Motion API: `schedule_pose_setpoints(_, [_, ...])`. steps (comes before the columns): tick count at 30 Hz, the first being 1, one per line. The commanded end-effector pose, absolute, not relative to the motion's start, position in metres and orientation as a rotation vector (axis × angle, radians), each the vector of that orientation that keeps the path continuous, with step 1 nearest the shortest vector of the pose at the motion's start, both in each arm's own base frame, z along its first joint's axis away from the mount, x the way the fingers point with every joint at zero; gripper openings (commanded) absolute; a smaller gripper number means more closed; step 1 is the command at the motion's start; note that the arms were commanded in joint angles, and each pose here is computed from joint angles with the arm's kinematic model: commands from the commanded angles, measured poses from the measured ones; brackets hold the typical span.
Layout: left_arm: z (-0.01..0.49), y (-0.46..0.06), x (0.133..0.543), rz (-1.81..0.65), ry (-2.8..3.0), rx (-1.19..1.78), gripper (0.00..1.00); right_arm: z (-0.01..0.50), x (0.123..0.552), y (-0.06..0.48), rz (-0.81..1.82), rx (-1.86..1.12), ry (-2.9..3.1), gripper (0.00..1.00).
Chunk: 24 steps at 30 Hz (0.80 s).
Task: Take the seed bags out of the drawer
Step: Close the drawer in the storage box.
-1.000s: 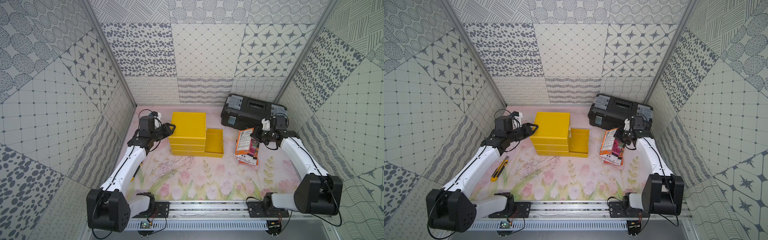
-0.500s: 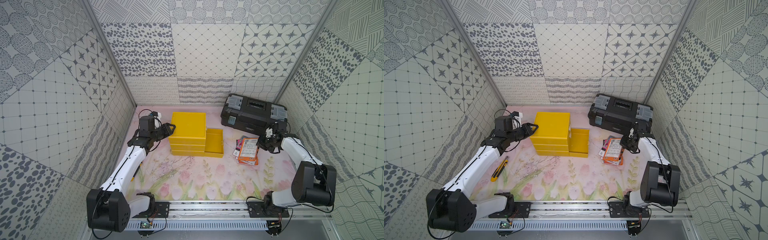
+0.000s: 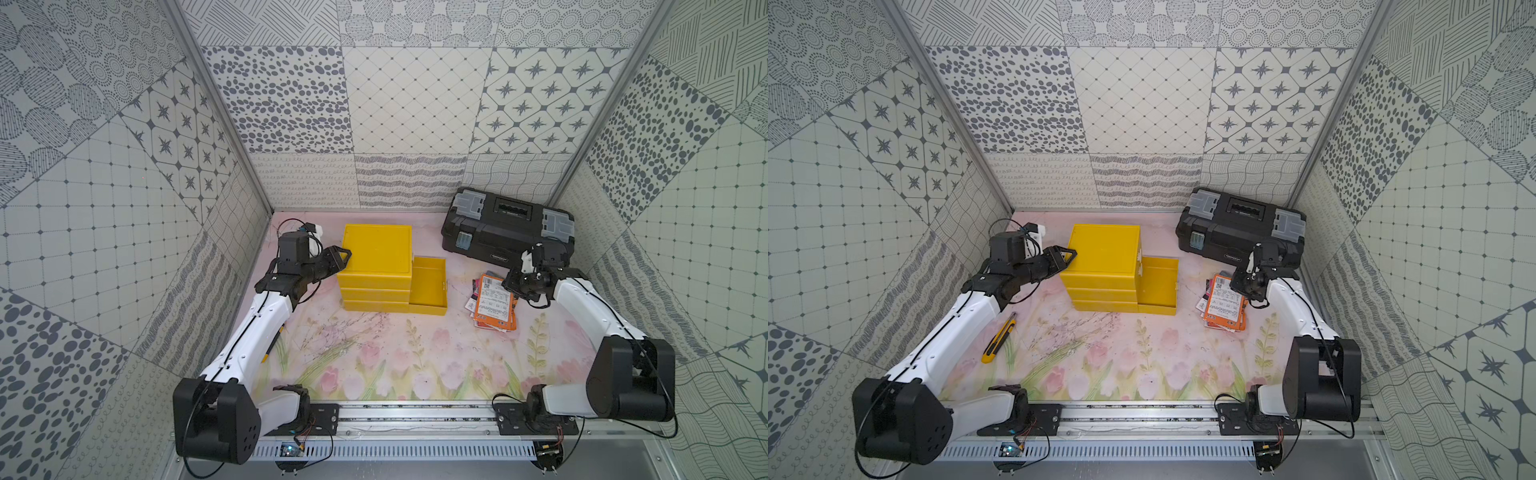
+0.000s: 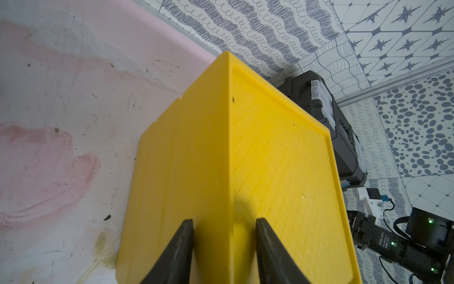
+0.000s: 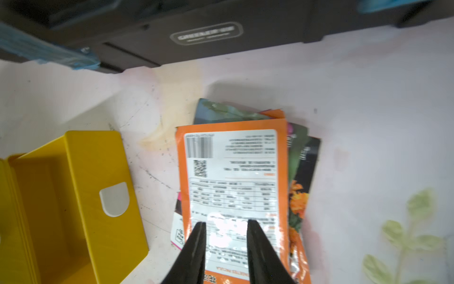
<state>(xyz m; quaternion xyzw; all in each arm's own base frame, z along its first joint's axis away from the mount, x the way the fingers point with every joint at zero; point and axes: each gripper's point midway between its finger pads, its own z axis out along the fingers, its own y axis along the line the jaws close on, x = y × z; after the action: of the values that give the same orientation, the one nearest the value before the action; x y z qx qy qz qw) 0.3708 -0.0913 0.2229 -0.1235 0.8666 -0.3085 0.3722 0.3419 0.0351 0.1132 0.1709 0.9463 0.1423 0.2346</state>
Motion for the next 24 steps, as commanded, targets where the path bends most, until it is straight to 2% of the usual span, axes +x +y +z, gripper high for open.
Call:
schedule_pose_setpoints(1, [0.149,-0.094,0.302,-0.804,2.62,-0.469,0.43,0.117,0.356,0.074,0.491,0.39,2.569,0.34])
schedule_pose_setpoints(11, [0.15,-0.093,0.303,-0.801,2.621,-0.47,0.43,0.081,0.372,0.165,0.626,0.253,2.66,0.34])
schedule_pose_setpoints(24, [0.149,-0.095,0.302,-0.818,2.619,-0.47,0.43,0.071,0.384,0.231,0.784,0.209,2.671,0.34])
